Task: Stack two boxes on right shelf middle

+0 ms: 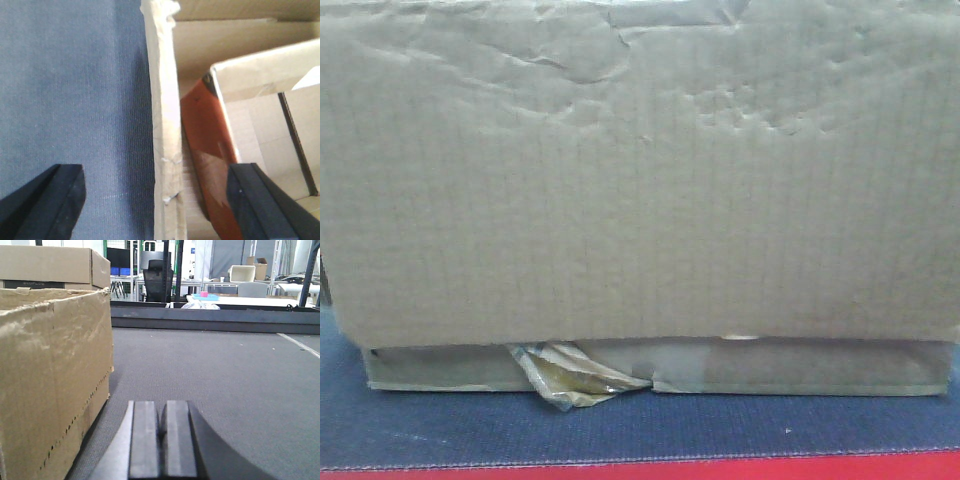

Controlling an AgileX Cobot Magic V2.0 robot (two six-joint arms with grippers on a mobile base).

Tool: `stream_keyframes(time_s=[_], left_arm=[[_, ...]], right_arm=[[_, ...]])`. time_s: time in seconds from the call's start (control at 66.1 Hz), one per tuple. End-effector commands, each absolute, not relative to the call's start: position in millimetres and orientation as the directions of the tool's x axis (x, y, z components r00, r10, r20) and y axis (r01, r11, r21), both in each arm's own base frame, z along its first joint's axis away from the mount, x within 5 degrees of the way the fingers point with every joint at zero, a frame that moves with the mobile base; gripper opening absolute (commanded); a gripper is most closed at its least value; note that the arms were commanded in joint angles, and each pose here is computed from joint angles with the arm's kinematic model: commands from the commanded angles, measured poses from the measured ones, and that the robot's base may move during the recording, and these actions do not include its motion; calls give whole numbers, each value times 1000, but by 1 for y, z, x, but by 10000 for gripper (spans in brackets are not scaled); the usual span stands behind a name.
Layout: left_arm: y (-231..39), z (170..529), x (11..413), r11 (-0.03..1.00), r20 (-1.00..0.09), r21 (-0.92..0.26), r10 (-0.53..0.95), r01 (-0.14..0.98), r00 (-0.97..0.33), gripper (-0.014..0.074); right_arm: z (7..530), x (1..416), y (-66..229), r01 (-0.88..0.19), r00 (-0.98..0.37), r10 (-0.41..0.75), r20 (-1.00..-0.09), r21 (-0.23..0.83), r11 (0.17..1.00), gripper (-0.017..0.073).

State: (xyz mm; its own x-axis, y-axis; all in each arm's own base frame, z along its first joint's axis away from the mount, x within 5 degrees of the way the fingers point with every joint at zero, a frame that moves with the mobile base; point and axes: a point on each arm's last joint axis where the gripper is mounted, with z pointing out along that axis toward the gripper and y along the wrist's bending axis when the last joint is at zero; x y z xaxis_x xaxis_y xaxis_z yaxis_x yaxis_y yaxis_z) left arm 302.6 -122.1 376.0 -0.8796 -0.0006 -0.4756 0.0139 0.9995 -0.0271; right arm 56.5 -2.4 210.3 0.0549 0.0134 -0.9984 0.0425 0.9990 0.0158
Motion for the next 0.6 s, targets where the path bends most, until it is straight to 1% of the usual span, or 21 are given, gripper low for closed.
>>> stream_keyframes(time_s=[0.0, 0.045, 0.121, 0.227, 0.302, 0.333, 0.59], left_arm=[[-123, 375, 302, 999, -470, -40, -5, 16, -883, 464], [-122, 375, 302, 999, -474, -29, 3, 19, -881, 441], [-118, 373, 303, 1000, -478, 9, 15, 12, -878, 363], [-117, 367, 303, 1000, -456, 4, 12, 12, -890, 246], [-118, 363, 302, 1000, -441, -2, 10, 13, -898, 197], [-118, 361, 301, 1000, -434, -4, 10, 13, -901, 187], [-120, 360, 301, 1000, -422, -24, 3, 14, -906, 191]], right_arm=[[213, 56, -3, 47, 82, 13, -997, 17, 999, -162], [213, 56, -3, 47, 82, 13, -997, 17, 999, -162], [213, 56, -3, 47, 82, 13, -997, 17, 999, -162], [213, 56, -3, 47, 82, 13, -997, 17, 999, -162], [213, 56, -3, 47, 82, 13, -997, 17, 999, -162], [213, 56, -3, 47, 82, 13, -997, 17, 999, -162], [213, 56, -3, 47, 82, 13, -997, 17, 999, -162]])
